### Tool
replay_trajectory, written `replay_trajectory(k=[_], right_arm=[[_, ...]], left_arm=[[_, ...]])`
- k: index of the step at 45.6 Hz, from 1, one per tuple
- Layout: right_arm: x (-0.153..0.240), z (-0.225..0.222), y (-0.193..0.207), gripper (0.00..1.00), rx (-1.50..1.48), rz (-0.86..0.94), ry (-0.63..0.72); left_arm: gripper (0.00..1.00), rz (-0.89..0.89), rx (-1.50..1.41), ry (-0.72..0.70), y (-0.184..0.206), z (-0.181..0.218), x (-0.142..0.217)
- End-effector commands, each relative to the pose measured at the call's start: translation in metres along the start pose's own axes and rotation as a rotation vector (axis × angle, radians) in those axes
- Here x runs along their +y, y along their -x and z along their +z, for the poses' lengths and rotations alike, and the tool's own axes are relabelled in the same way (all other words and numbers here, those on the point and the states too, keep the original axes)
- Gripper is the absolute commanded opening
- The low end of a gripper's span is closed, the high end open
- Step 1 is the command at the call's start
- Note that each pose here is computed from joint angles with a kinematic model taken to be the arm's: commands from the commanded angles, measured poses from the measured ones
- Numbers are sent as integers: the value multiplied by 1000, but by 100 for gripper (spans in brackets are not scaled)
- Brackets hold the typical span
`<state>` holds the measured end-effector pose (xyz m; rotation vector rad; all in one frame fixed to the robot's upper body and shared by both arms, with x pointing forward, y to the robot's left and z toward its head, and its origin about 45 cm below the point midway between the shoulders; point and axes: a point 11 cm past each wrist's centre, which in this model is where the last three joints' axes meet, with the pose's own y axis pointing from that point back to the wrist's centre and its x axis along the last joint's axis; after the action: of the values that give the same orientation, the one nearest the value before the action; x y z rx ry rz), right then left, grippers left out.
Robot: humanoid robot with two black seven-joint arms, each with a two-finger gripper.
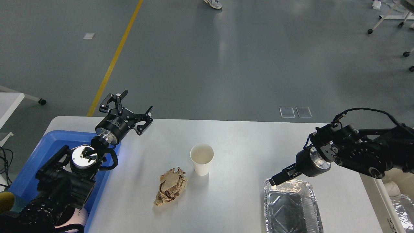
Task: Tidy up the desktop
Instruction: 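Reach the right gripper in to the foil tray edge and grasp it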
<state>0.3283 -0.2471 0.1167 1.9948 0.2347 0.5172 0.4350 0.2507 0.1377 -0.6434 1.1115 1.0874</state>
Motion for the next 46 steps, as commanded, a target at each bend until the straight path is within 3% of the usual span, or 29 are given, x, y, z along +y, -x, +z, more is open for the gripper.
replay_trajectory(k=[1, 46], right_arm=[[-4, 1, 2, 100, 1, 4, 0], [-19, 24, 23, 100, -40, 44, 32]], left_arm=[[99, 4, 0, 3, -2, 1, 2], [99, 14, 6, 4, -5, 0, 3]])
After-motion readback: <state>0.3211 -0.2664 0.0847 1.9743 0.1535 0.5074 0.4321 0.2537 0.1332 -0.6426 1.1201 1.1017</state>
